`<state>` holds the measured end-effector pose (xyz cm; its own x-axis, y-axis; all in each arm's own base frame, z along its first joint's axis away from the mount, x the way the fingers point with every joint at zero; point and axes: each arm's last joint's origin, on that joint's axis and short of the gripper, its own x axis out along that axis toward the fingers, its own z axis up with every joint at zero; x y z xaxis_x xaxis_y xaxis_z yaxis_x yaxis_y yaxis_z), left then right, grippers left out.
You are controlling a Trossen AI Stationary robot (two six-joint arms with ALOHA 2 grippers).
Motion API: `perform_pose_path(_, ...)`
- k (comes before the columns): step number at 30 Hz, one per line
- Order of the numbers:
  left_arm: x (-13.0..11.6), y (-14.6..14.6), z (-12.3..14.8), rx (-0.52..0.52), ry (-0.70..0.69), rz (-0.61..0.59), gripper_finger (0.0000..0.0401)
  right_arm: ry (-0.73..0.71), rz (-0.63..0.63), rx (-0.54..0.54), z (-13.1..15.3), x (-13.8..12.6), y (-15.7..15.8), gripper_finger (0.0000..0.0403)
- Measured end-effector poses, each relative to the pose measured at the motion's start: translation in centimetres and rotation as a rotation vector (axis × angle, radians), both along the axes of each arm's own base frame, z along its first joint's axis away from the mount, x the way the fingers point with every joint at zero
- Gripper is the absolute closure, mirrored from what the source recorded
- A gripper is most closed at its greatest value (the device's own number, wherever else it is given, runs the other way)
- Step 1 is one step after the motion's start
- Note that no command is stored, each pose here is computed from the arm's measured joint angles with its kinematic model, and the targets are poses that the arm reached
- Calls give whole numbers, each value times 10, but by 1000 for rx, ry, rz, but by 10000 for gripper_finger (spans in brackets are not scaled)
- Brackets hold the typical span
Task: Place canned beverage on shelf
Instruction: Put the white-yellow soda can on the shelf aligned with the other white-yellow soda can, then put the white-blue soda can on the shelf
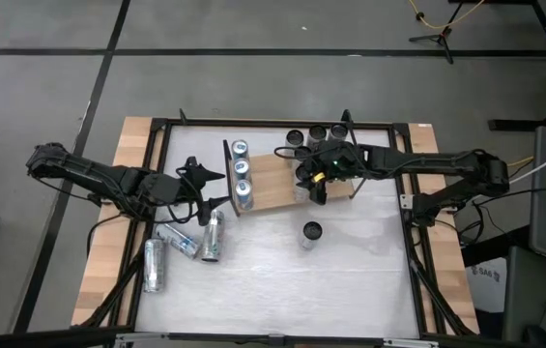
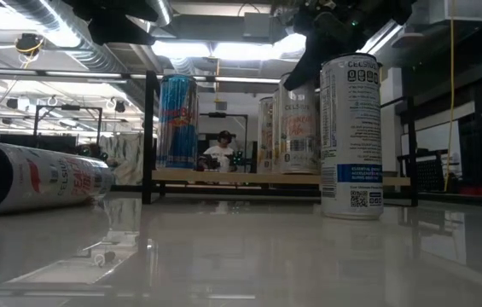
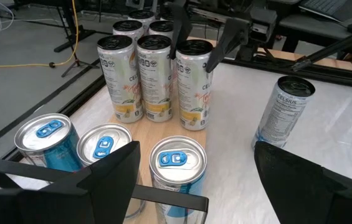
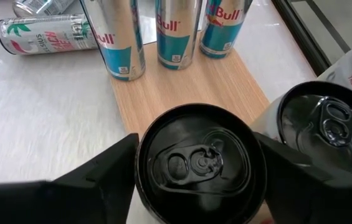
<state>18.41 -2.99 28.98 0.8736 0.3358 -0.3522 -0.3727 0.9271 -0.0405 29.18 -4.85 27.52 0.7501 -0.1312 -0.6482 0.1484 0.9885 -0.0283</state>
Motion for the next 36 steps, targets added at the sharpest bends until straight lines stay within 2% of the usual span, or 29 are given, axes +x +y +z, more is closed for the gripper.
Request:
perform_pose_path(6, 0, 0, 0, 0, 0, 0, 93, 8, 0, 3, -1, 0, 0, 63)
perform_pose_path(10, 0, 0, 0, 0, 0, 0, 93, 5, -1, 2, -1, 0, 0, 43)
perform_pose_path(23, 0, 0, 0, 0, 0, 0, 93, -9, 15, 12, 1, 0, 1, 40)
perform_pose_path(28, 0, 0, 0, 0, 0, 0, 93, -46, 81, 60, 8, -3, 4, 40)
perform_pose_path(36, 0, 0, 0, -1, 1, -1, 93, -127, 69, 32, 24, -10, 4, 40)
